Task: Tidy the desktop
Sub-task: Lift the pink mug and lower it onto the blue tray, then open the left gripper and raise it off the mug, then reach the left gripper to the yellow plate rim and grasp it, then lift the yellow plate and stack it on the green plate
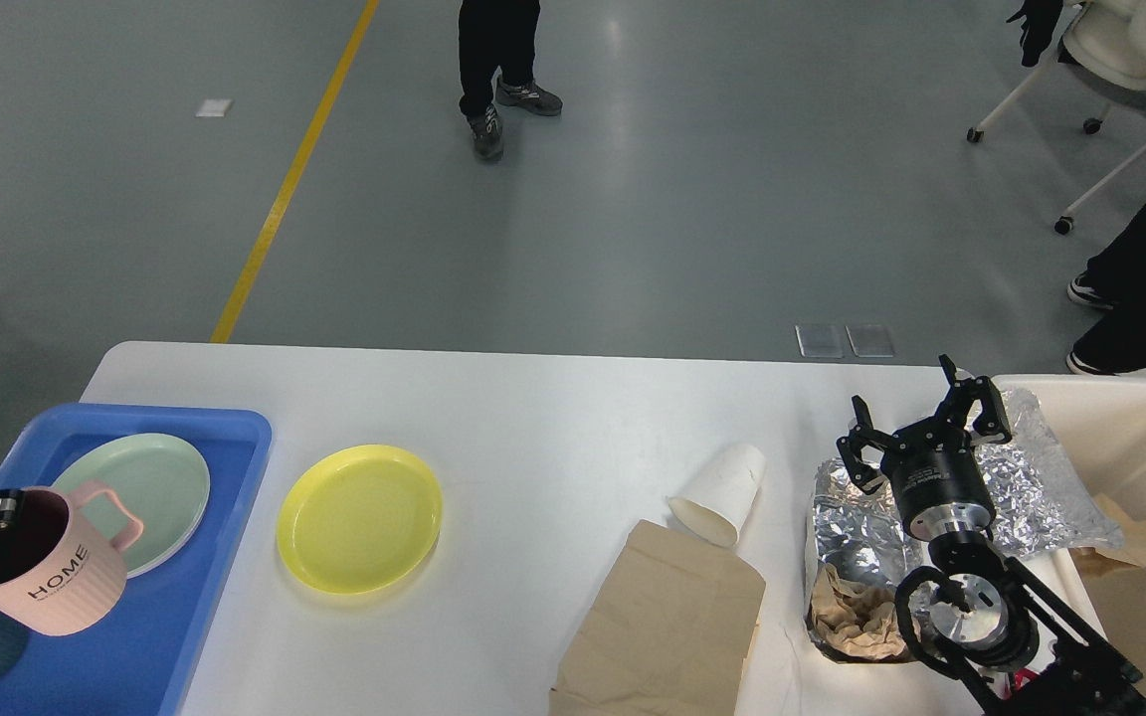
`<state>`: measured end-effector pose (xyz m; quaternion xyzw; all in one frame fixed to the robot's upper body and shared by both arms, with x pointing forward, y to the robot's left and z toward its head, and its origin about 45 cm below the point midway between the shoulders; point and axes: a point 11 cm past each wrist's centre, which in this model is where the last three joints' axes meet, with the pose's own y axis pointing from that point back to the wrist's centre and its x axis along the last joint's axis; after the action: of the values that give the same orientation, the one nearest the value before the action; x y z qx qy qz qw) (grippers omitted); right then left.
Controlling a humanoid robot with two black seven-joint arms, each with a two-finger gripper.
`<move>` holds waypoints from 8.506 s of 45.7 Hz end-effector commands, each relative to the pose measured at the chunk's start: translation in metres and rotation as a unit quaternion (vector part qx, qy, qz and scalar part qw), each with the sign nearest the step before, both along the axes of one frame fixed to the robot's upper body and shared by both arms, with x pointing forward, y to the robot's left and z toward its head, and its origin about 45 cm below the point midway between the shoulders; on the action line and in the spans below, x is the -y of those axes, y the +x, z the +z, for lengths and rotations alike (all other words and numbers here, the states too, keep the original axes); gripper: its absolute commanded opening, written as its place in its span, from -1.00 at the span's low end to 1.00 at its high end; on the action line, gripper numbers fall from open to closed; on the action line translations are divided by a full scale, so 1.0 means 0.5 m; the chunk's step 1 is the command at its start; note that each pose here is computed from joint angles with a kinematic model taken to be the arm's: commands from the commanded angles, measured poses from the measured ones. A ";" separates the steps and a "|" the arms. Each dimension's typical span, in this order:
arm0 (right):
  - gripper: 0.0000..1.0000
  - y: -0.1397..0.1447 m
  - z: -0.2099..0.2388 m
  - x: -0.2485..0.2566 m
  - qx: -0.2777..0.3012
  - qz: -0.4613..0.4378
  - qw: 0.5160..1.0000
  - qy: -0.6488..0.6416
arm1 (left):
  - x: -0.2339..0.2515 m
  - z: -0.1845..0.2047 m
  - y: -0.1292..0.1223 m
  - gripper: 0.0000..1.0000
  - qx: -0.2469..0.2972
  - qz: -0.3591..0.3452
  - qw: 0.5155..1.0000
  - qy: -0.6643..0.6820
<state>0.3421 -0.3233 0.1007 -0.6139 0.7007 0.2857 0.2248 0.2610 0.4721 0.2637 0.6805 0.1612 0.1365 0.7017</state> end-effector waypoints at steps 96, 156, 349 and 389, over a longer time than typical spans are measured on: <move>1.00 0.000 0.000 0.000 0.000 0.000 1.000 0.000 | -0.006 -0.050 0.002 0.92 0.031 0.052 0.997 -0.049; 1.00 0.000 0.000 0.000 0.000 0.000 1.000 0.000 | 0.323 0.063 0.137 0.85 0.161 0.160 0.969 -0.096; 1.00 0.000 0.000 0.000 0.000 0.000 1.000 0.000 | -0.187 -0.101 0.159 -1.00 0.230 0.403 0.883 0.066; 1.00 0.000 0.000 0.000 0.000 0.000 1.000 0.000 | -0.129 -0.264 0.090 -0.81 0.163 0.372 0.912 0.064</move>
<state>0.3421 -0.3234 0.1007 -0.6138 0.7008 0.2857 0.2247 0.3056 0.5355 0.1313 0.5811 0.2791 0.5021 0.5764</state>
